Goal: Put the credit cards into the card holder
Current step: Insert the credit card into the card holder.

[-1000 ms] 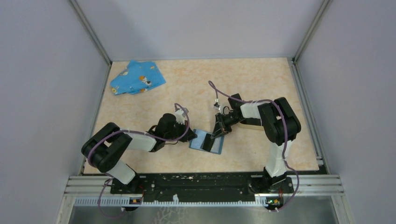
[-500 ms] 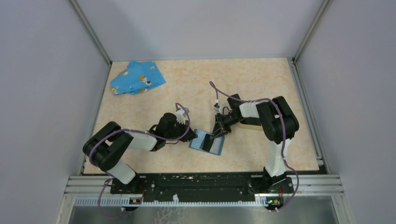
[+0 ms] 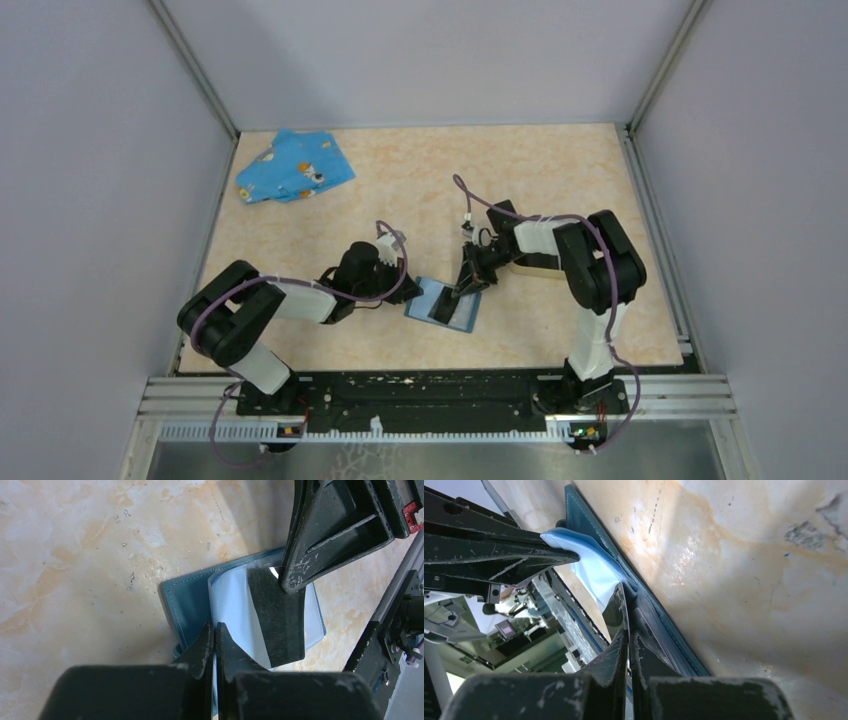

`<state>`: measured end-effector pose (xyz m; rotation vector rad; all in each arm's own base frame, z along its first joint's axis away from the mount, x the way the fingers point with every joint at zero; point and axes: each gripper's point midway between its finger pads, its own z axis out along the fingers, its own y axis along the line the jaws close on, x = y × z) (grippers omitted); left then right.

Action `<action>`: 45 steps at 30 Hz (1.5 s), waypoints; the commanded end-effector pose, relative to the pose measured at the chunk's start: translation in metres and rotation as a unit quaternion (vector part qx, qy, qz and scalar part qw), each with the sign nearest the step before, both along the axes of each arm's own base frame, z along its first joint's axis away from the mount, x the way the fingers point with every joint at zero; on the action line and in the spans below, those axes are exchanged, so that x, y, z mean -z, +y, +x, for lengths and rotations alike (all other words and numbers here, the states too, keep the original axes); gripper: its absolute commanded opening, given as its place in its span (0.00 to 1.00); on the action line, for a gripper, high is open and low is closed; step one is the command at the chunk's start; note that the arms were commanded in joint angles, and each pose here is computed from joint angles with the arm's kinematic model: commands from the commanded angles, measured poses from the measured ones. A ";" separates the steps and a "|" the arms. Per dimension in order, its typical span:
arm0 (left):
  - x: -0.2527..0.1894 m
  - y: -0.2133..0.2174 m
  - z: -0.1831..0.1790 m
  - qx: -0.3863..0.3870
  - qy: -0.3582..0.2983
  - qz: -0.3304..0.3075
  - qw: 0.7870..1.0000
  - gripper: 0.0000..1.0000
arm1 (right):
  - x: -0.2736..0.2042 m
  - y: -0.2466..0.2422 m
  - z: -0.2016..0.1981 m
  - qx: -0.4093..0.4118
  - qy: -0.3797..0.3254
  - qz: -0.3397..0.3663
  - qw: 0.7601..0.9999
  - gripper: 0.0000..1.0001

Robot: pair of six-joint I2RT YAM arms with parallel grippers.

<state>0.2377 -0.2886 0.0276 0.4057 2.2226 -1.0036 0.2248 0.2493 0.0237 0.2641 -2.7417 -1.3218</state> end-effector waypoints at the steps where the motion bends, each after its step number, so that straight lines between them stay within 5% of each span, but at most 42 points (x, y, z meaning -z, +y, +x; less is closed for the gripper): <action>1: -0.007 -0.004 0.008 0.004 -0.019 0.000 1.000 0.00 | 0.005 -0.005 0.005 0.011 -0.030 -0.036 0.999 0.00; 30: -0.004 -0.007 0.006 0.011 -0.006 -0.002 1.000 0.00 | 0.006 0.024 0.009 -0.015 -0.030 0.008 0.999 0.03; 37: -0.019 0.003 0.018 -0.043 -0.004 0.011 0.999 0.42 | 0.008 0.024 0.009 -0.033 -0.024 0.008 0.999 0.15; 45: -0.072 0.012 0.008 -0.038 -0.034 0.000 0.999 0.52 | 0.010 0.022 0.010 -0.038 -0.031 0.000 0.999 0.16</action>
